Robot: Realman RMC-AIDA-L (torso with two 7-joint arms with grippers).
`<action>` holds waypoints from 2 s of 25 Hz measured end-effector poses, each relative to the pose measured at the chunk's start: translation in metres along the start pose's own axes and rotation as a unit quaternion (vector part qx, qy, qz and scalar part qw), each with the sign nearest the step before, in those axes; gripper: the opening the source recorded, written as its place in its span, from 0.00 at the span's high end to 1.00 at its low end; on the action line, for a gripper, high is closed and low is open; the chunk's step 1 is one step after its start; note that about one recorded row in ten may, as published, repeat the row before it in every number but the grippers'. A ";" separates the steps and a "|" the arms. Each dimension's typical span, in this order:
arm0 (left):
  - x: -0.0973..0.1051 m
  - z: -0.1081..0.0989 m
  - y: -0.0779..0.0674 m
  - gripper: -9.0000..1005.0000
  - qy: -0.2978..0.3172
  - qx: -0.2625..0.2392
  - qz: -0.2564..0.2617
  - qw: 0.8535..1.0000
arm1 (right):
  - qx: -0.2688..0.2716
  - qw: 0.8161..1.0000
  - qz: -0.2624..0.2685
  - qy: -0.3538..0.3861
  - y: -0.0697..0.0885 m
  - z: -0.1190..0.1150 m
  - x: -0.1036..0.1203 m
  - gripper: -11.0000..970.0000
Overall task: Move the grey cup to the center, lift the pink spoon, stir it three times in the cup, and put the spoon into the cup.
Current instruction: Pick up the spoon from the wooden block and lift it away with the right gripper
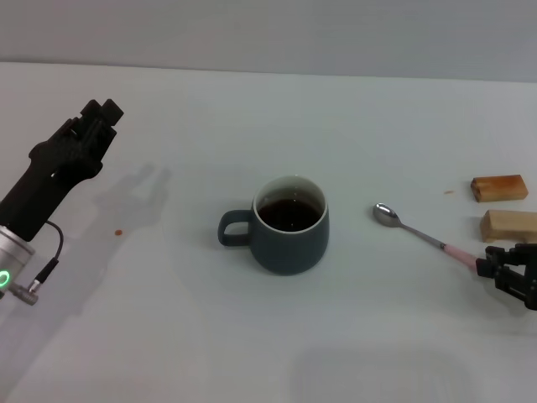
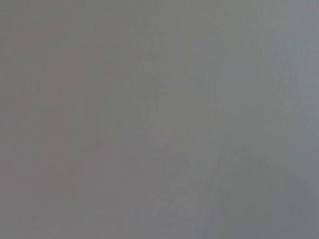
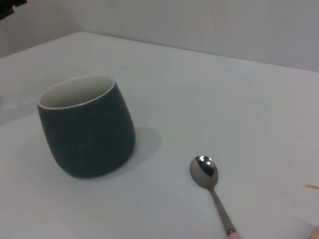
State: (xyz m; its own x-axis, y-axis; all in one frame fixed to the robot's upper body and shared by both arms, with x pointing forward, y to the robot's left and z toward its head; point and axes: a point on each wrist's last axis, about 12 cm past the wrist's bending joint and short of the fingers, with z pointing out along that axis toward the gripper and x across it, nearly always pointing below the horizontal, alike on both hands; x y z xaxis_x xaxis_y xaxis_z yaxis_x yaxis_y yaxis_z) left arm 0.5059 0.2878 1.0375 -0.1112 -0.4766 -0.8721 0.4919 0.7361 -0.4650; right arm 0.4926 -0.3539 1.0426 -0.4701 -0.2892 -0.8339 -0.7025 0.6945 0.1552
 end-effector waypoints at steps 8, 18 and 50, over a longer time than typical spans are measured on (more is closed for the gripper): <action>0.001 -0.004 0.000 0.68 0.000 -0.002 0.000 1.000 | 0.006 1.000 0.001 0.003 -0.001 -0.001 0.001 0.78; 0.001 -0.005 0.001 0.68 0.001 -0.004 0.000 1.000 | 0.012 1.000 -0.001 0.019 -0.003 0.001 0.003 0.75; 0.002 -0.004 0.000 0.68 0.002 -0.002 0.001 1.000 | 0.022 0.999 -0.003 0.028 -0.005 0.008 0.005 0.75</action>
State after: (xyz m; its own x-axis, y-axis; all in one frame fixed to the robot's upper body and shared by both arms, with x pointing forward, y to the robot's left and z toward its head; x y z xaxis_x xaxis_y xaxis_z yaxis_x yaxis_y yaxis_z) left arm 0.5022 0.2887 1.0356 -0.1134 -0.4741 -0.8731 0.4893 0.7382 -0.4644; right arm 0.4983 -0.3535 1.0333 -0.4956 -0.3287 -0.8040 -0.6818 0.7206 0.1256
